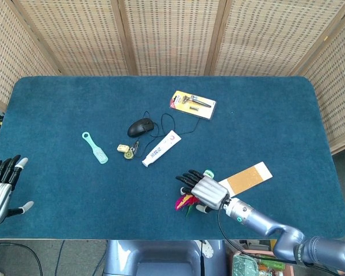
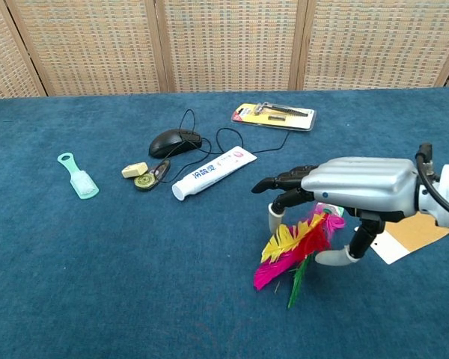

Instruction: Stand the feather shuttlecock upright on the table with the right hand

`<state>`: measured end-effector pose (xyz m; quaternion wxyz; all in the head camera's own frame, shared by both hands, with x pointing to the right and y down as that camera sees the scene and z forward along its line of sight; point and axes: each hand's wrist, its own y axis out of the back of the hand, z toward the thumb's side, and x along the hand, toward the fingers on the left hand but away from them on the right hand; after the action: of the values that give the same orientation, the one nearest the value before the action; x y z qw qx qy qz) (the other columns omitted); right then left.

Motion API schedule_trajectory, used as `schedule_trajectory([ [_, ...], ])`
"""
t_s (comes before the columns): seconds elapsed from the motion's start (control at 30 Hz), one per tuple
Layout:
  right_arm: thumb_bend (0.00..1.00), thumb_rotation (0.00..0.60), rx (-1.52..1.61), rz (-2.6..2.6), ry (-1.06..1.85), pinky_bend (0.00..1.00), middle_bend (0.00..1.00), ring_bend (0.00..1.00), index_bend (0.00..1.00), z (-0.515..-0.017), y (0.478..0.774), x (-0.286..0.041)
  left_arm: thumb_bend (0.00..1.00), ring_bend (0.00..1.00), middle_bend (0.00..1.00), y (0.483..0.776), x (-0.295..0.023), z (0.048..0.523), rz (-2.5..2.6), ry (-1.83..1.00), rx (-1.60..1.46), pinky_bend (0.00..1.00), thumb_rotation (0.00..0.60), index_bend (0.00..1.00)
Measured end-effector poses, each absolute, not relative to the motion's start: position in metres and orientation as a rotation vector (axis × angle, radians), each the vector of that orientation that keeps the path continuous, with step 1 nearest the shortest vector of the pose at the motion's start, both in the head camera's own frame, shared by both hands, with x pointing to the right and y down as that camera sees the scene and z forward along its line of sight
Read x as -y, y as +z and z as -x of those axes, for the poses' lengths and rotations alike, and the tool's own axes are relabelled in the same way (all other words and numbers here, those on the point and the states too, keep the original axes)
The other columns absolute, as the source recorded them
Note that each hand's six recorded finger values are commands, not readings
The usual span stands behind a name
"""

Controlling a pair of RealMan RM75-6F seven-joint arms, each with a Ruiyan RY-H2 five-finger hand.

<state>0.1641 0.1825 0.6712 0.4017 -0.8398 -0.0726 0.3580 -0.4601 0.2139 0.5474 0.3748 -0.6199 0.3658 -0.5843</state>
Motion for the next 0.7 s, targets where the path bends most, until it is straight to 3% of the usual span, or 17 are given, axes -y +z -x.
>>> schedule_trajectory([
  [0.53,0.43,0.600,0.203,2.118,0.957,0.00,0.03,0.00,0.61,-0.157,0.683,-0.175,0.00,0.00,0.00,0.546,-0.214,0.462,1.586,-1.496,-0.943,0.00,0.600,0.00],
  [0.7,0.45,0.600,0.244,2.130,0.943,0.00,0.05,0.00,0.65,-0.153,0.683,-0.173,0.00,0.00,0.00,0.546,-0.213,0.463,1.586,-1.499,-0.947,0.00,0.600,0.00],
])
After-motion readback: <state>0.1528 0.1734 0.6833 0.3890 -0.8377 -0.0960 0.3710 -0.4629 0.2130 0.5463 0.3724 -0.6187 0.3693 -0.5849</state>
